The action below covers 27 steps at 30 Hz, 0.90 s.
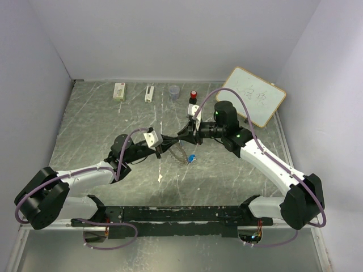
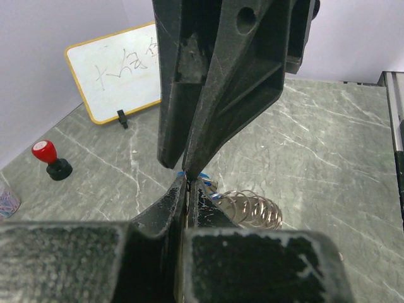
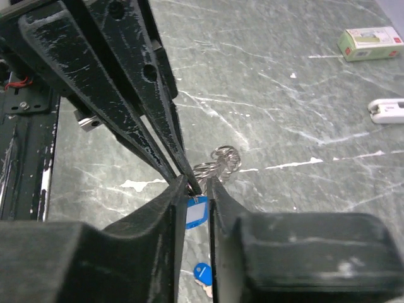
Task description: Put the keys on the keyring
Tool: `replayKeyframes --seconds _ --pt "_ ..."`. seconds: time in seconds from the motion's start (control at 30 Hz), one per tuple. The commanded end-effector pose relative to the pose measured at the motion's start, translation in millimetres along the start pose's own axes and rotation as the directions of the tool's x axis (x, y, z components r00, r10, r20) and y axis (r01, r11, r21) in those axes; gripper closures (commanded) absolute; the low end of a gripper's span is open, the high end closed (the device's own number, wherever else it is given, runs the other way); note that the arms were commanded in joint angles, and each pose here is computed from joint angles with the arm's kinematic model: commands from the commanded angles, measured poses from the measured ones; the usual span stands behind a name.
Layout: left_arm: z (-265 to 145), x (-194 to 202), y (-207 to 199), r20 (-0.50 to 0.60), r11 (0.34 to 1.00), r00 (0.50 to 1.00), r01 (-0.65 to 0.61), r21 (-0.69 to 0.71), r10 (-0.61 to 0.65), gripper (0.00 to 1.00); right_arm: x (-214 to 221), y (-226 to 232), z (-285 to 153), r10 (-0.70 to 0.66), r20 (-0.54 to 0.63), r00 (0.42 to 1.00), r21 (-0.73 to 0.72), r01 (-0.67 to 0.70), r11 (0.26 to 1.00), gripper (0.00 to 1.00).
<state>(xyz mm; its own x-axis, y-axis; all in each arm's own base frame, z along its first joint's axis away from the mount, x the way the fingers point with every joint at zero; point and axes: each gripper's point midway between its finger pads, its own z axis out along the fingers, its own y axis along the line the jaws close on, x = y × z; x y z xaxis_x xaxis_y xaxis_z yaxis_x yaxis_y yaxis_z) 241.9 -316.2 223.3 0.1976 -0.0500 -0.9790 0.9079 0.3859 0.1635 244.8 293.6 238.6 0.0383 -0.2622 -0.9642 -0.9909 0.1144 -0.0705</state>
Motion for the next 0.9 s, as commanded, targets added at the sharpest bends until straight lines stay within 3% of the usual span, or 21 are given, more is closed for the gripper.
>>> replayKeyframes --seconds 0.0,0.07,0.17,0.33,0.87 --pt "9 -43 22 0.077 0.996 0.996 -0.032 -0.084 0.038 0.93 -19 -6 -6 -0.013 0.041 0.999 0.062 0.010 0.998 0.73" --pt "9 -47 26 0.071 0.994 0.997 -0.032 -0.102 0.039 0.93 -25 -9 -12 -0.027 0.061 0.998 0.116 0.020 0.993 0.61" --pt "10 -52 32 0.061 0.992 0.997 -0.030 -0.124 0.038 0.93 -31 -16 -23 -0.044 0.083 0.996 0.208 0.026 0.978 0.52" --pt "12 -54 35 0.050 0.990 0.998 -0.019 -0.137 0.026 0.93 -36 -16 -36 -0.060 0.091 0.994 0.274 0.033 0.961 0.51" --pt "16 -63 30 0.084 0.994 0.996 0.002 -0.105 0.006 0.93 -18 -22 -29 -0.031 0.075 0.997 0.295 0.008 0.956 0.52"
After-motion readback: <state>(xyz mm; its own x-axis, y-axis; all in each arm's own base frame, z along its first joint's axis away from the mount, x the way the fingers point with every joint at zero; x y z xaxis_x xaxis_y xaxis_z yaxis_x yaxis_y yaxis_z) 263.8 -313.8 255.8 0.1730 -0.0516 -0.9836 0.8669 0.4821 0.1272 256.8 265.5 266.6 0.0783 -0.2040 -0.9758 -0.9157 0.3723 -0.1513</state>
